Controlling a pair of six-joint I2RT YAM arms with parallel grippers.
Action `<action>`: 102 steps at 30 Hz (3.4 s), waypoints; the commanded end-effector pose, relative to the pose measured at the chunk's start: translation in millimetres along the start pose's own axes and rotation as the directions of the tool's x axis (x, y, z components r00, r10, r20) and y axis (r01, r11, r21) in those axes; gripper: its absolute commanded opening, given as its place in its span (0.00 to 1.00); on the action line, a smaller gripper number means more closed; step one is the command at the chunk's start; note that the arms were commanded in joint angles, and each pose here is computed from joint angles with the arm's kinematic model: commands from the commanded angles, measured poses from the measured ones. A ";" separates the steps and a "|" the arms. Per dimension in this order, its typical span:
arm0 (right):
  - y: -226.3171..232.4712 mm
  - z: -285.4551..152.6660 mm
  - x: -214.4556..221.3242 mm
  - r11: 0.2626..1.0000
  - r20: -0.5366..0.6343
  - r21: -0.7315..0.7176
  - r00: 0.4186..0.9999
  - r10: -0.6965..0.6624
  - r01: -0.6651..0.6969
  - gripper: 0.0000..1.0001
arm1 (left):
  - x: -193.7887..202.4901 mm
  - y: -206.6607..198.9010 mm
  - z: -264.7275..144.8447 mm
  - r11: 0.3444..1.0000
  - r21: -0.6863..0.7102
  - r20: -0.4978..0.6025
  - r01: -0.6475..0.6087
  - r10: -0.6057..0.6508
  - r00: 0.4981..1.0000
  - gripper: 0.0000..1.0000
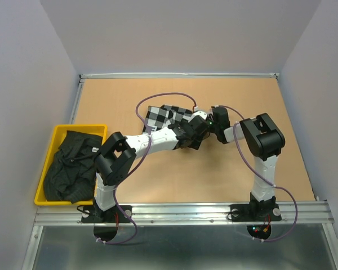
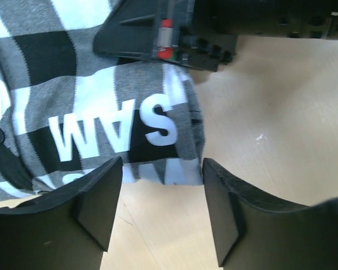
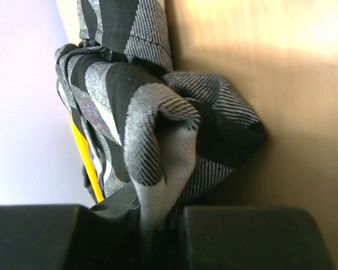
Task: Fold and stack the long sleeve shirts
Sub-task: Fold the shirt
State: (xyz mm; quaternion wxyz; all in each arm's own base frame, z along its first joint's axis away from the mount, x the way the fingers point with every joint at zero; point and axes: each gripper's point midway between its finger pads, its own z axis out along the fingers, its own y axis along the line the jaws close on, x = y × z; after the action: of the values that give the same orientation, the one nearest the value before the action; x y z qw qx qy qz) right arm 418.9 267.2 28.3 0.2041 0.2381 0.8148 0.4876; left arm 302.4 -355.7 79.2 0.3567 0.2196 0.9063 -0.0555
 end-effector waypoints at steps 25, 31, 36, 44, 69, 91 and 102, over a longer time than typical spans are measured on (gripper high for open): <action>55.4 -61.8 -60.5 0.657 -0.448 0.029 0.597 -0.665 0.753 0.00 | -37.9 238.5 -94.9 0.921 -0.141 0.319 0.364 -0.305 0.897 0.98; 31.4 -68.6 -96.5 0.516 -0.560 0.183 0.520 -0.645 0.837 0.01 | -37.2 253.2 -101.3 0.890 -0.208 0.351 0.406 -0.320 0.880 0.98; 16.1 -99.6 -151.6 0.262 -0.577 0.451 0.502 -0.644 0.853 0.00 | -34.0 256.6 -99.4 0.880 -0.228 0.350 0.416 -0.325 0.879 0.98; 59.3 -193.3 -244.3 -0.226 -0.563 0.757 0.436 -0.702 0.614 0.00 | -30.2 251.7 -89.5 0.881 -0.212 0.326 0.423 -0.344 0.880 0.96; 23.5 -247.0 -231.9 -0.738 -0.738 0.629 0.485 -0.468 0.245 0.01 | -30.0 253.5 -94.0 0.874 -0.218 0.336 0.435 -0.351 0.874 0.95; -36.1 -62.6 -57.1 -0.453 -0.848 0.486 0.277 -0.453 0.748 0.42 | -34.5 255.4 -99.5 0.870 -0.218 0.357 0.443 -0.351 0.866 0.94; 58.9 -34.9 11.2 -0.034 -0.656 0.473 0.326 -0.681 0.880 0.75 | -36.5 257.2 -104.4 0.867 -0.221 0.370 0.448 -0.350 0.860 0.94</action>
State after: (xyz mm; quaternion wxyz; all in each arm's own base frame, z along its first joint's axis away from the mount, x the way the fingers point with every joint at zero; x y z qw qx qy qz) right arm 413.4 227.0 52.5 0.1819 -0.2976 0.9038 -0.2478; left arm 371.3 -117.0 172.4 0.4753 -0.0265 0.8791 -0.0232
